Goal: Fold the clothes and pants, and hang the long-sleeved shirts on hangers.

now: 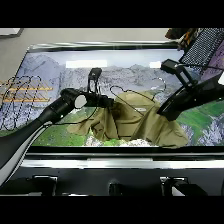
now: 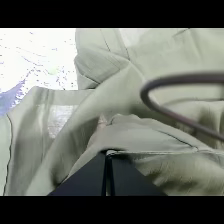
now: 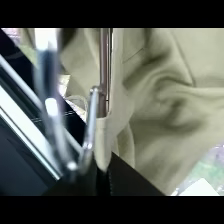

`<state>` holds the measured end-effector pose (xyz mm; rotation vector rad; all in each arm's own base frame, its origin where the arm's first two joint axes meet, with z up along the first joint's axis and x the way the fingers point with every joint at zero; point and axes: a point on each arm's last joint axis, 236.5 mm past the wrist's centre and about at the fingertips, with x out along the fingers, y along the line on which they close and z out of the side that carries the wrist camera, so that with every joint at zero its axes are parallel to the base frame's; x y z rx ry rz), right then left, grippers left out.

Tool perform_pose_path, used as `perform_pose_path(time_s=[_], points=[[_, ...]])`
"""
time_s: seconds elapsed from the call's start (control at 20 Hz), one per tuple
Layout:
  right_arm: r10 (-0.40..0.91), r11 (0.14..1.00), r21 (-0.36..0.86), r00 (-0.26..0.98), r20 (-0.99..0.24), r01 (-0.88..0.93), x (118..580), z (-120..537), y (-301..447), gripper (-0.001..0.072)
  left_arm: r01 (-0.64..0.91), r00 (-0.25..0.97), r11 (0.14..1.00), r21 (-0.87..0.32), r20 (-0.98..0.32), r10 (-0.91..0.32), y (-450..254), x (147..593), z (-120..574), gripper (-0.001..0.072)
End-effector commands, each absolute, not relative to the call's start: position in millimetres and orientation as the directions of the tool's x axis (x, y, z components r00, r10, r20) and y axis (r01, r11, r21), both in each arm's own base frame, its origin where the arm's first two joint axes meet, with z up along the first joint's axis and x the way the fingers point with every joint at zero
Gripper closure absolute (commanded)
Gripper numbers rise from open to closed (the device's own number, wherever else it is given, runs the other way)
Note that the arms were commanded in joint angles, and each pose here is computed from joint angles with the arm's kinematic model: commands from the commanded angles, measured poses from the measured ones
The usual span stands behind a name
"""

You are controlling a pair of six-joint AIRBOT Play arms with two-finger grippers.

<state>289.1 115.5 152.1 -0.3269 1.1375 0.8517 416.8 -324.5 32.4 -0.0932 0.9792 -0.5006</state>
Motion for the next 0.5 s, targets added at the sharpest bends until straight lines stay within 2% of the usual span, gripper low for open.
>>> perform_pose_path(time_s=[0.0,0.1,0.45], points=[[0.456,0.631,0.249,0.092,-0.885,-0.735,276,146,124,0.0690,0.355,0.458,0.884,-0.304,-0.768,-0.448,-318,422,35,0.0691],[0.456,0.625,0.277,0.054,-0.888,-0.730,269,138,124,0.0690,0.357,0.463,0.882,-0.307,-0.762,-0.453,-320,424,39,0.0691],[0.469,0.622,0.279,0.063,-0.881,-0.732,272,139,127,0.0691,0.382,0.487,0.875,-0.298,-0.739,-0.465,-322,430,47,0.0691]])
